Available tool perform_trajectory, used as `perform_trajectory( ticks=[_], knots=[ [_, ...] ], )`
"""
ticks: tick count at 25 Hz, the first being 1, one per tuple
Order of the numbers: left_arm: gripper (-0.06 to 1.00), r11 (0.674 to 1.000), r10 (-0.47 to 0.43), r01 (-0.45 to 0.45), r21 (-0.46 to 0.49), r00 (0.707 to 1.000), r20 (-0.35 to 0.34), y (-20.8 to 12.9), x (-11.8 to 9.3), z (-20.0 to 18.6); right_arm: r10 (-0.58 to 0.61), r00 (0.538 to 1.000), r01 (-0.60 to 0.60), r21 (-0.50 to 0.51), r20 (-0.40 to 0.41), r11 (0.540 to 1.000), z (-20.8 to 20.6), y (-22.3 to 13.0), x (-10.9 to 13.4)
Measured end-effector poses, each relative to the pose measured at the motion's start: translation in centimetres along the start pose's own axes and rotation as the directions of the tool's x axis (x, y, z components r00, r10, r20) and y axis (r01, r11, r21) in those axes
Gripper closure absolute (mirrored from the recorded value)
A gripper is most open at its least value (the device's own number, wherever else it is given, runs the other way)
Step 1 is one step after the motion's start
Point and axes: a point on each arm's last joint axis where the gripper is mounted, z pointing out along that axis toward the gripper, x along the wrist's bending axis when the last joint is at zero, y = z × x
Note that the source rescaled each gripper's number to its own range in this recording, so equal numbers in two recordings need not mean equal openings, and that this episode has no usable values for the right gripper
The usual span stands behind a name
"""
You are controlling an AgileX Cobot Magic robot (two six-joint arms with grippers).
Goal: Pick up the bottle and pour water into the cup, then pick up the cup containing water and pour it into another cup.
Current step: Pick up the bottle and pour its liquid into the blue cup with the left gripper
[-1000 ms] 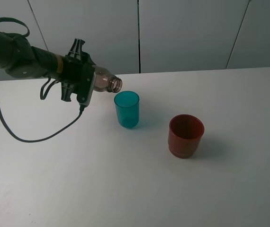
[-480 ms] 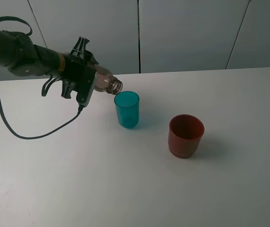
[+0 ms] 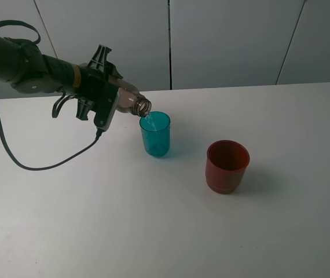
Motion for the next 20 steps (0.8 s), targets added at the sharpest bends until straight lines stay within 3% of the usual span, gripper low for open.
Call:
perform_trajectory(
  ticks=[11,20],
  knots=[
    [0.91,1.0,0.011,-0.011,0.001,1.0,-0.002,0.0,0.1,0.0,0.0,1.0,0.0,0.0,0.0,1.0,0.0,0.0,0.0],
    [0.91,0.998,0.062,-0.061,0.013,0.996,-0.062,-0.4,2.1,0.0,0.0,1.0,0.0,0.0,0.0,1.0,0.0,0.0,0.0]
  ],
)
